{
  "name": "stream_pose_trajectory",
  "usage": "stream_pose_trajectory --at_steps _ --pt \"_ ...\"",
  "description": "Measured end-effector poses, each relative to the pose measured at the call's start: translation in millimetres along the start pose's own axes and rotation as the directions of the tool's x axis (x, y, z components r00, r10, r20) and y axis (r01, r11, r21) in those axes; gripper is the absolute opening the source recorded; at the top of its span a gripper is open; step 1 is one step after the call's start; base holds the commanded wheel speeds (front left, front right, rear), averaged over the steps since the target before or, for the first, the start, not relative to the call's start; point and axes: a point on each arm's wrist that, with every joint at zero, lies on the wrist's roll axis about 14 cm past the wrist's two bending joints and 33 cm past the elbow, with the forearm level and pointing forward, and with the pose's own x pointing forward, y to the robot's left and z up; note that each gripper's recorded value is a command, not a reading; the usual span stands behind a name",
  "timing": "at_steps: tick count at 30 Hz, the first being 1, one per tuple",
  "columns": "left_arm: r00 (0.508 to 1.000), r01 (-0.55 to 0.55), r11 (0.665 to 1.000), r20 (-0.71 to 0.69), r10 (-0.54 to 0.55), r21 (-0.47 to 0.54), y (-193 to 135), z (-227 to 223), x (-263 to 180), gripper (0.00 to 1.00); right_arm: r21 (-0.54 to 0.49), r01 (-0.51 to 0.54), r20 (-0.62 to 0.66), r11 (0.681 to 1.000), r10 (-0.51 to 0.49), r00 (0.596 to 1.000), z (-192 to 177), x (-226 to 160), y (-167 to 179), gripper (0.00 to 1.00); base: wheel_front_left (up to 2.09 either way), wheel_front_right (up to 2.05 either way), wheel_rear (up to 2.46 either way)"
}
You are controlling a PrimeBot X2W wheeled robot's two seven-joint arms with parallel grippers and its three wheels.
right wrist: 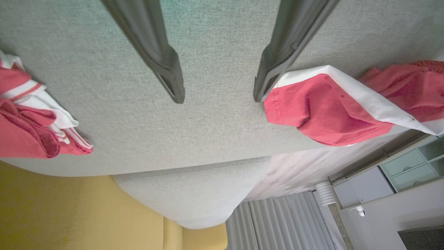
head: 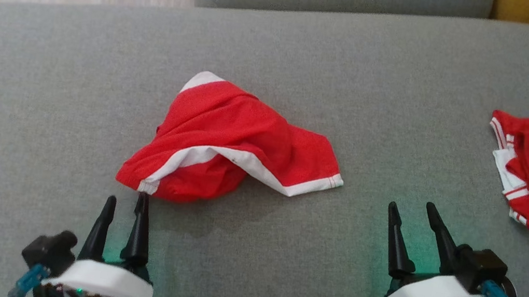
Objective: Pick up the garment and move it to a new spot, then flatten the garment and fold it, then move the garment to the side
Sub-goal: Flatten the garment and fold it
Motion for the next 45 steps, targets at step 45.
stream_pose_trajectory --at_steps 45 --pt "0.982 0.190 0.970 0.039 -0.187 -0.152 -58 16 35 1.00 0.008 0.011 -0.032 1.000 -0.011 0.999 -9 15 -6 1.00 0.00 0.00 0.00"
